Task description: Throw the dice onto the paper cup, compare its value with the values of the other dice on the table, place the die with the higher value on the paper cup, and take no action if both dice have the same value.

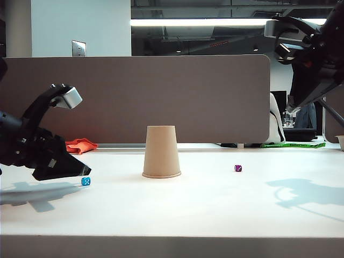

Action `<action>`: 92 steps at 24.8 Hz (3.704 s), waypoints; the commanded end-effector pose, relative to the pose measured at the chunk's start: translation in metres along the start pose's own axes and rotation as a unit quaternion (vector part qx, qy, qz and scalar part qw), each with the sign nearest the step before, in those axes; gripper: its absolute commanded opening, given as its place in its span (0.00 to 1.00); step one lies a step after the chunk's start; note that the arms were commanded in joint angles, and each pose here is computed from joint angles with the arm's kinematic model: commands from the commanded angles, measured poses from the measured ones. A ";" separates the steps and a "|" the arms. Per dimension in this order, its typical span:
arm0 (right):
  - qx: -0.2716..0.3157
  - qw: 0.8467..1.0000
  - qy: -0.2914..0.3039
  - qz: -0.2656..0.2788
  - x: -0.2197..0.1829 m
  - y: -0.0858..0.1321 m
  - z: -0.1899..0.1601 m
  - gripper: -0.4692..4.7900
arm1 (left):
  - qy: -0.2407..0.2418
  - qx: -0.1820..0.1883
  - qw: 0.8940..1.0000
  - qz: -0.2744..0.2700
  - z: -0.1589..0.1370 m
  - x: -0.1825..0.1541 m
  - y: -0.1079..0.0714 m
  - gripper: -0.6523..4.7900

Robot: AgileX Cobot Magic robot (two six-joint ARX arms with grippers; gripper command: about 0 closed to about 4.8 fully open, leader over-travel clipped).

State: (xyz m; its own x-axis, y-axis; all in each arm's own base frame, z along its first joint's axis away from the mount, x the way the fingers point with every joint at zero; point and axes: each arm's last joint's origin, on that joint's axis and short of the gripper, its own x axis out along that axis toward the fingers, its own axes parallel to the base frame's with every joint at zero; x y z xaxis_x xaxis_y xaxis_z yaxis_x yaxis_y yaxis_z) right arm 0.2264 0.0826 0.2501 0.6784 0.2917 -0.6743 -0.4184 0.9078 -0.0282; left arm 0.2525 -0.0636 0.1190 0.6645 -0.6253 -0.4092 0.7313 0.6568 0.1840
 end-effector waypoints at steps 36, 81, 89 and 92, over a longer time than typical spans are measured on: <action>-0.002 1.000 -0.011 0.001 -0.002 0.000 0.003 0.09 | 0.018 -0.021 1.000 -0.010 -0.009 0.016 0.006 0.40; -0.004 0.999 -0.032 -0.001 -0.001 0.000 0.007 0.09 | -0.074 0.009 0.992 -0.099 0.131 0.065 0.034 0.16; -0.003 0.999 -0.033 -0.001 -0.001 0.000 0.008 0.09 | -0.071 0.051 0.990 -0.108 0.143 0.075 0.022 0.16; -0.003 0.999 -0.032 -0.001 -0.001 0.000 0.007 0.09 | -0.059 0.046 0.991 -0.114 0.141 0.083 0.021 0.16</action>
State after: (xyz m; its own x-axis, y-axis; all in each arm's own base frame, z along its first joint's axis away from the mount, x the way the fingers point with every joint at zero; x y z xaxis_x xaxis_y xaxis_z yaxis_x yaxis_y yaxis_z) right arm 0.2294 0.0837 0.2527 0.7044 0.3010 -0.6428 -0.4172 0.9083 -0.0319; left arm 0.3437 -0.1599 0.2160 0.4902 -0.8038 -0.3371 0.8716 0.4561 0.1798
